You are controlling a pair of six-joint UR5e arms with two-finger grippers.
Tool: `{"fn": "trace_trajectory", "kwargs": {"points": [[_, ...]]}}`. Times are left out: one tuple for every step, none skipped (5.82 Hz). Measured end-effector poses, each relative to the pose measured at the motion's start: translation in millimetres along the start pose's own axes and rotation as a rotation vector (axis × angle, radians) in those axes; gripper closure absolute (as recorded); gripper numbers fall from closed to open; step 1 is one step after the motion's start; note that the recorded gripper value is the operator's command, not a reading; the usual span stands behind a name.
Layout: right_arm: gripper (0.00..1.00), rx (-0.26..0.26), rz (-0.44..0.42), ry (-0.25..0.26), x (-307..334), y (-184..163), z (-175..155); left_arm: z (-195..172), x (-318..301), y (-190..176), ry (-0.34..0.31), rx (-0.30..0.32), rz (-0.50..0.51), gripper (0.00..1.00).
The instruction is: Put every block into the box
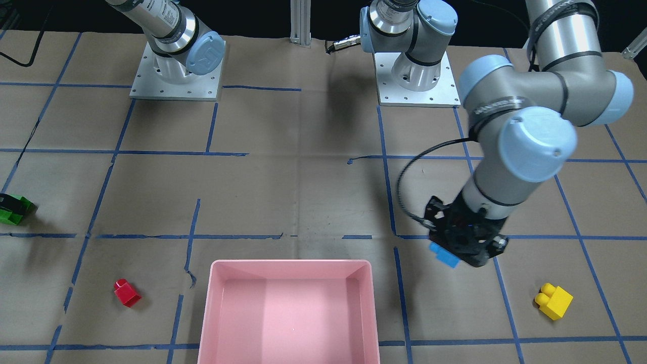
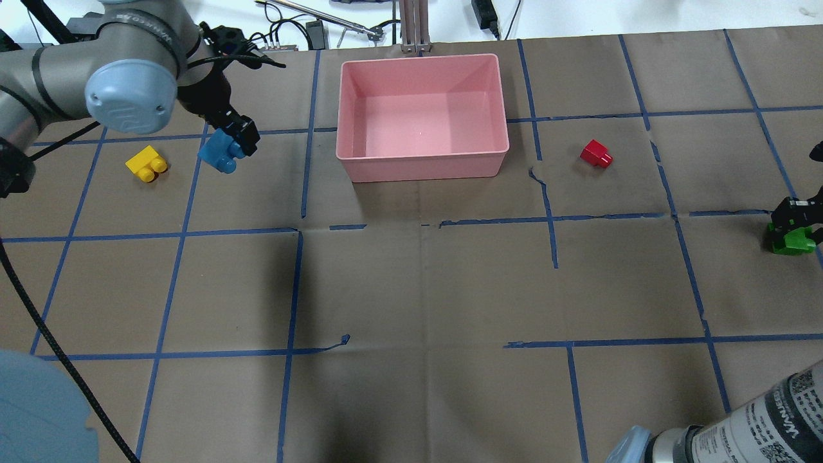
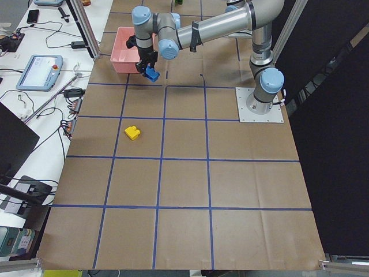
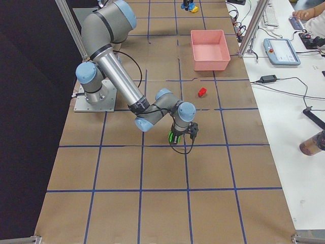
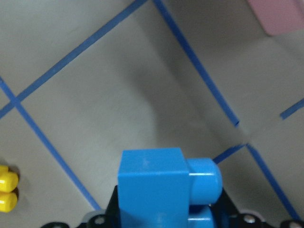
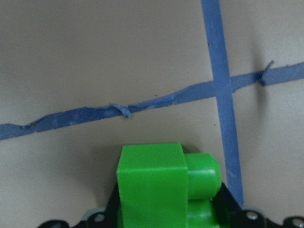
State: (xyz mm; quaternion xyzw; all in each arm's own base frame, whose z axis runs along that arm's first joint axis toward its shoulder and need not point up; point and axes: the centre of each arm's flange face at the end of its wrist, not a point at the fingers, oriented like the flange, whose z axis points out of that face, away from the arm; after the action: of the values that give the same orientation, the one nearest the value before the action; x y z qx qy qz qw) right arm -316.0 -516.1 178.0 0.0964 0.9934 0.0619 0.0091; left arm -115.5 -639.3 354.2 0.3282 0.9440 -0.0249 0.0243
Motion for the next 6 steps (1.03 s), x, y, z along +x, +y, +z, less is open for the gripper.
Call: {"fn": "trace_trajectory", "kwargs": {"points": [[0.61,0.016,-0.017,0.010,-1,-4,-10,-10,28,-39,-0.016,0.029,0.029,0.94],[0.61,0.040,-0.044,0.026,-9,-15,-32,-9,54,-73,-0.023,0.048,0.039,0.94],[0.61,0.057,-0.081,0.038,-28,-32,-69,4,76,-105,-0.020,0.054,0.054,0.94],[0.62,0.063,-0.120,0.043,-49,-49,-114,19,89,-135,-0.019,0.061,0.075,0.94],[0.62,0.066,-0.150,0.047,-75,-63,-158,34,96,-159,-0.019,0.066,0.092,0.88],[0.62,0.069,-0.168,0.054,-113,-75,-203,51,105,-178,-0.019,0.068,0.109,0.19]]}}
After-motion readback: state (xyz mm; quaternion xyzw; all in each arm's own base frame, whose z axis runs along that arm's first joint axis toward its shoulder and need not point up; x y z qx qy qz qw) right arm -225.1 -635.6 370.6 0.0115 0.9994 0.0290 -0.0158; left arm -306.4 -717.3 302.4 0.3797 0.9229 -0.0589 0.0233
